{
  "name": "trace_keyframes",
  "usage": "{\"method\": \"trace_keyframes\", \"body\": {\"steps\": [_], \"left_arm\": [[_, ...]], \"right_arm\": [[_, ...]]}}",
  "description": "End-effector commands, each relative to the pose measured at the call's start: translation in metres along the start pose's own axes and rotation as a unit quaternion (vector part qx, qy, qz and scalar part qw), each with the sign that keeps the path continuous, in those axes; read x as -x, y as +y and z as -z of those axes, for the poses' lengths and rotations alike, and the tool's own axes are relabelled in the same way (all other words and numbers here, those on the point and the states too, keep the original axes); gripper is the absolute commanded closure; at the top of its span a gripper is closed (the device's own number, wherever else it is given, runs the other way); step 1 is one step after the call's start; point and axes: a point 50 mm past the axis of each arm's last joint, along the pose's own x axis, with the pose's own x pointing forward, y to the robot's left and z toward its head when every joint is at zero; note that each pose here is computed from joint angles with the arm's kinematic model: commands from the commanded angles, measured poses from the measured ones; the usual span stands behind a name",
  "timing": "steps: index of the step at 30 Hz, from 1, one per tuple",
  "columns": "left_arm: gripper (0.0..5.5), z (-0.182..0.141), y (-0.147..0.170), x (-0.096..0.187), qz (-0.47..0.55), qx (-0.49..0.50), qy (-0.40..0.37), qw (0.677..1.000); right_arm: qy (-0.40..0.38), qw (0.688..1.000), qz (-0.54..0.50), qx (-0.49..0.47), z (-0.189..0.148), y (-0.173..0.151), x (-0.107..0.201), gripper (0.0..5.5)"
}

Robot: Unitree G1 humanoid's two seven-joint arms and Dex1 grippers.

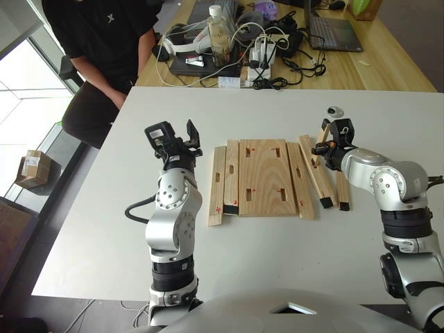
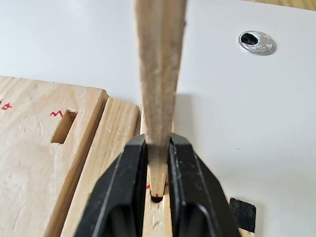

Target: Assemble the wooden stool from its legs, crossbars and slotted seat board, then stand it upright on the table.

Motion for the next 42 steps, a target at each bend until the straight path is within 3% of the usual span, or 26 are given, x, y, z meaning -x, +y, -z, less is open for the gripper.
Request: {"method": "trace_keyframes", "body": {"steps": [1, 7, 21, 37, 42], "left_arm": [[2.54, -0.001, -0.003, -0.003, 0.006, 0.004, 0.006, 1.000], [2.54, -0.002, -0.001, -0.002, 0.004, 0.002, 0.005, 1.000], [2.54, -0.007, 0.002, -0.003, 0.003, -0.004, -0.001, 1.000], [2.54, -0.011, 0.003, -0.003, 0.008, -0.012, -0.006, 1.000], [2.54, -0.013, 0.001, -0.005, 0.016, -0.017, -0.006, 1.000]], "right_arm": [[0.040, 0.999, 0.013, -0.002, 0.019, -0.005, -0.003, 5.11], [-0.001, 1.000, 0.008, 0.006, 0.016, -0.007, 0.003, 5.11], [-0.012, 1.000, -0.001, -0.014, 0.114, -0.048, -0.001, 5.11], [-0.081, 0.995, -0.042, -0.043, 0.162, -0.052, 0.012, 5.11], [-0.121, 0.991, -0.032, -0.035, 0.155, -0.055, 0.012, 5.11]]}}
